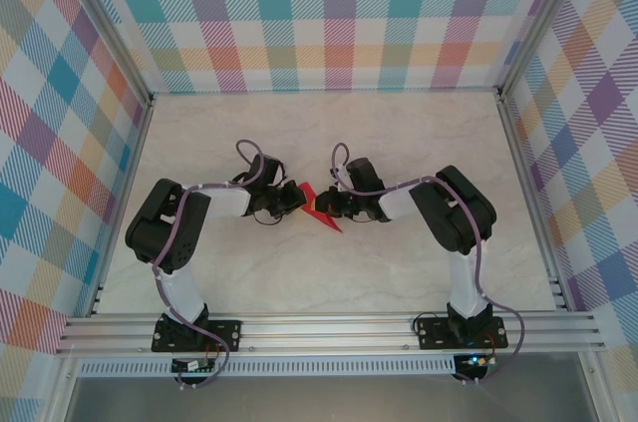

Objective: Fold a paper plane with a square sheet of paper (pick it up from the middle)

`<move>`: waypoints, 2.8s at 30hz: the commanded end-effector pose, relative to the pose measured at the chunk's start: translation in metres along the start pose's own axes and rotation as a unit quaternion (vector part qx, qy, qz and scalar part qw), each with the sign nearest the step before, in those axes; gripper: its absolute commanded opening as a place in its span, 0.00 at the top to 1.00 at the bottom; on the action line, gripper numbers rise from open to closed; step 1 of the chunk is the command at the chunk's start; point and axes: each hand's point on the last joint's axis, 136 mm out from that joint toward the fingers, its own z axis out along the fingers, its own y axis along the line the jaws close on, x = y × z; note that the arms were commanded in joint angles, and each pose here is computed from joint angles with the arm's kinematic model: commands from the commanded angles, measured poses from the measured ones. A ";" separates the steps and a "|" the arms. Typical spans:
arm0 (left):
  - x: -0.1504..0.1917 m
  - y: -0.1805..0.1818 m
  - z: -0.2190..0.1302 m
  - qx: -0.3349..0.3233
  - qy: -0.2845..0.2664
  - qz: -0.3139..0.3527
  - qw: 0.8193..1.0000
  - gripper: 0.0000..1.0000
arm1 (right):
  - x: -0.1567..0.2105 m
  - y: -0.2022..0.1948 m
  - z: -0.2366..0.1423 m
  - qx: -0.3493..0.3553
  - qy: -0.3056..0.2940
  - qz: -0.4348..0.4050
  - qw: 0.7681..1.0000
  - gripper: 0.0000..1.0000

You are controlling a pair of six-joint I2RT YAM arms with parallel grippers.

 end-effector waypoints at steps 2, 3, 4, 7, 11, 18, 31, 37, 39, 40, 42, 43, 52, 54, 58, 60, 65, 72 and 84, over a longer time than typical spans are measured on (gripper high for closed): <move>0.003 0.010 0.004 -0.030 0.004 0.006 1.000 0.91 | 0.011 -0.033 0.006 0.045 0.017 0.032 0.998 1.00; 0.003 0.011 0.004 -0.033 0.003 0.006 0.999 0.91 | 0.011 -0.033 0.006 0.045 0.017 0.031 0.998 1.00; 0.003 0.012 0.004 -0.036 0.002 0.005 0.999 0.91 | 0.011 -0.033 0.006 0.046 0.018 0.032 0.998 1.00; 0.004 0.017 0.004 -0.048 0.002 0.001 0.999 0.91 | 0.009 -0.029 0.005 0.042 0.018 0.030 0.999 0.99; 0.006 0.025 0.005 -0.063 0.005 -0.005 0.998 0.92 | 0.003 -0.013 0.001 0.029 0.019 0.019 0.999 0.95; 0.009 0.031 0.006 -0.070 0.006 -0.016 0.997 0.91 | -0.005 0.013 -0.009 0.014 0.026 -0.002 1.000 0.82; 0.012 0.033 0.010 -0.068 0.012 -0.024 0.997 0.91 | -0.008 0.018 -0.036 0.065 0.003 -0.017 0.998 0.58; 0.012 0.032 0.011 -0.066 0.013 -0.026 0.997 0.91 | 0.004 0.016 -0.044 0.074 0.016 -0.031 0.997 0.57; 0.012 0.033 0.011 -0.066 0.013 -0.027 0.997 0.91 | 0.008 0.012 -0.044 0.075 0.025 -0.032 0.996 0.59; 0.012 0.032 0.011 -0.066 0.014 -0.027 0.997 0.91 | 0.010 0.011 -0.043 0.075 0.028 -0.033 0.996 0.60; 0.013 0.033 0.011 -0.066 0.016 -0.027 0.997 0.91 | 0.014 0.010 -0.041 0.070 0.039 -0.034 0.996 0.62; 0.013 0.033 0.012 -0.067 0.016 -0.027 0.997 0.91 | 0.015 0.010 -0.040 0.068 0.044 -0.034 0.996 0.63; 0.012 0.034 0.010 -0.071 0.015 -0.031 0.997 0.91 | 0.024 -0.005 -0.031 0.075 0.063 -0.019 0.995 0.79; 0.013 0.035 0.010 -0.073 0.014 -0.031 0.997 0.91 | 0.025 -0.009 -0.031 0.080 0.063 -0.015 0.995 0.82; 0.011 0.038 0.009 -0.080 0.008 -0.035 0.996 0.91 | 0.028 -0.016 -0.032 0.086 0.065 0.002 0.994 0.90; 0.011 0.040 0.008 -0.085 0.004 -0.037 0.996 0.91 | 0.030 -0.021 -0.033 0.088 0.068 0.011 0.994 0.93; 0.007 0.041 0.007 -0.084 -0.004 -0.045 0.995 0.89 | 0.037 -0.031 -0.033 0.092 0.080 0.037 0.992 0.95; -0.003 0.022 0.000 -0.053 -0.016 -0.040 0.998 0.81 | 0.042 -0.040 -0.031 0.098 0.090 0.057 0.989 0.95; 0.002 -0.034 -0.021 0.062 -0.016 0.000 0.998 0.66 | 0.045 -0.053 -0.029 0.107 0.097 0.092 0.985 0.95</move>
